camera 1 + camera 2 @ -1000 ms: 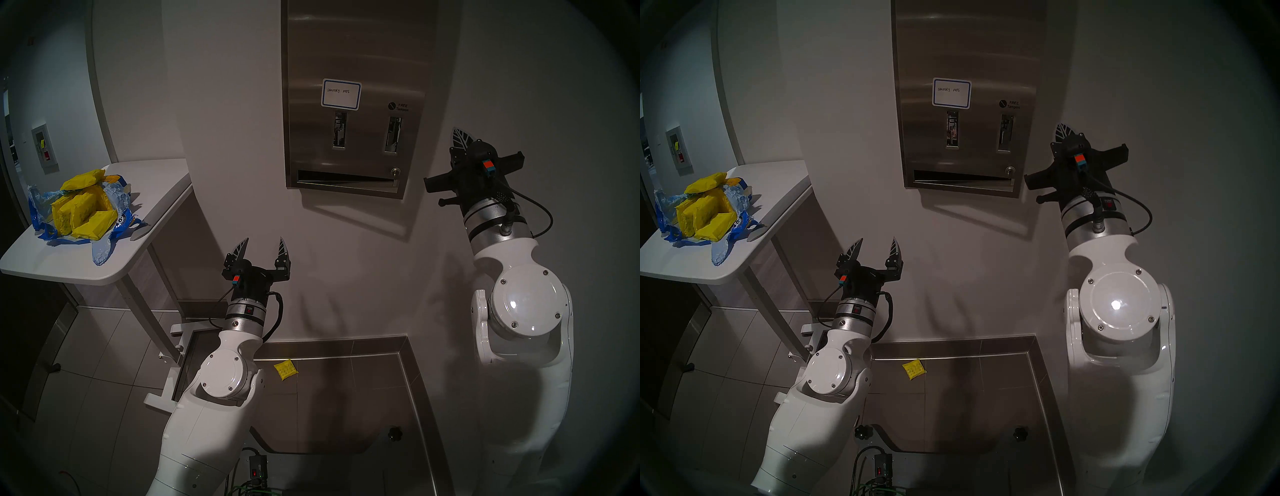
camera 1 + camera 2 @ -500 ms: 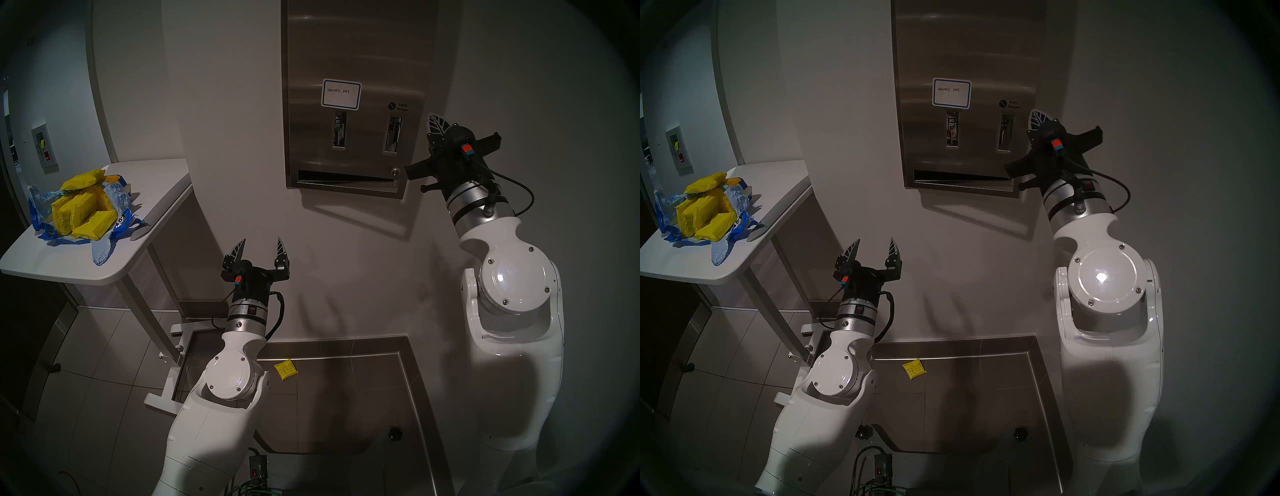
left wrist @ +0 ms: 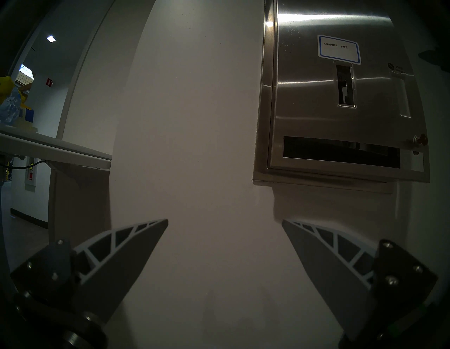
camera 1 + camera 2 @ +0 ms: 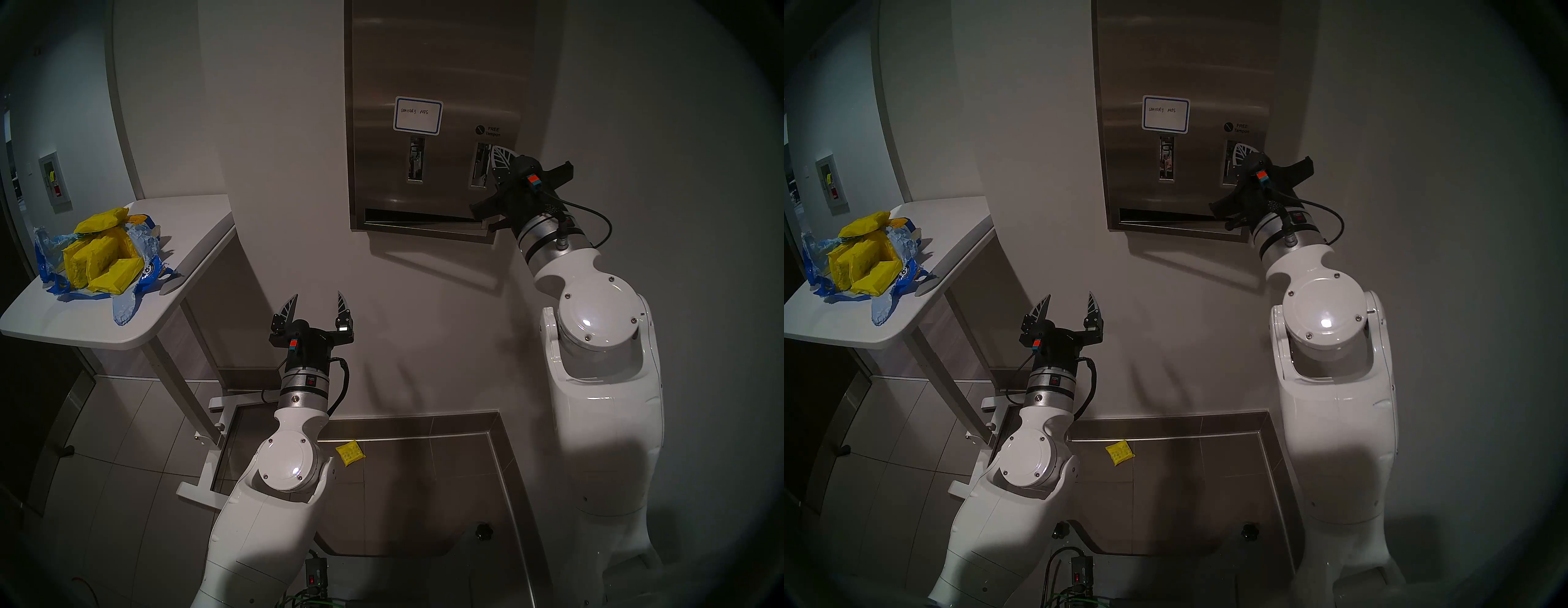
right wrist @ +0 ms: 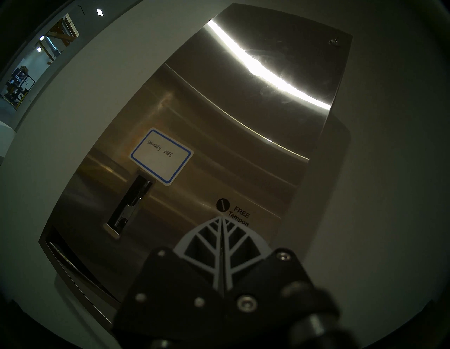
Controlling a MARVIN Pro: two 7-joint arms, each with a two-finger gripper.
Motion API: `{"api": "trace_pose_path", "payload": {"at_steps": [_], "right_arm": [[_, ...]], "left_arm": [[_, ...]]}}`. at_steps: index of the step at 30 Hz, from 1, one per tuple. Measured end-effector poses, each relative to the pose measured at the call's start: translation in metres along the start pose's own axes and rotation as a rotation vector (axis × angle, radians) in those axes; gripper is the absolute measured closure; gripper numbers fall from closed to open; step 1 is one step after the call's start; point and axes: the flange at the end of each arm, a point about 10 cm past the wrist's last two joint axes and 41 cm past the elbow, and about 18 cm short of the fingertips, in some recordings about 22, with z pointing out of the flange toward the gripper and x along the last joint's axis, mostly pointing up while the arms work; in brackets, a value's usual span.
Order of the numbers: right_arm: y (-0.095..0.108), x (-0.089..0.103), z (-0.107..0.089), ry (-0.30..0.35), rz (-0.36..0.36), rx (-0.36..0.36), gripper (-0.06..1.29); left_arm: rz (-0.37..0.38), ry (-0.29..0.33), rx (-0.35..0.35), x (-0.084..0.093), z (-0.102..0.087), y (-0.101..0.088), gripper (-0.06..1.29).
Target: Open the dispenser door, put the pads inside, close the door
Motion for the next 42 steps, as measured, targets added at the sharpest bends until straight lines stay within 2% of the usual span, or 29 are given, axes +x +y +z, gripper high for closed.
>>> {"api": "trace_pose_path", "payload": {"at_steps": [10,23,42], "right_arm": [[-0.004,-0.012,0.024,-0.023,-0.003,0.004,1.27],[-0.003,-0.015,0.05,-0.027,-0.007,-0.001,1.27],[0.012,-0.025,0.089,-0.05,-0.023,-0.032,1.27]], "left_arm": [[0.011,-0.003,0.021,-0.001,-0.001,0.001,-0.04],[0.026,-0.002,0.045,-0.001,-0.002,0.003,-0.04],[0.053,0.005,0.08,0.0,-0.003,0.005,-0.04]]}}
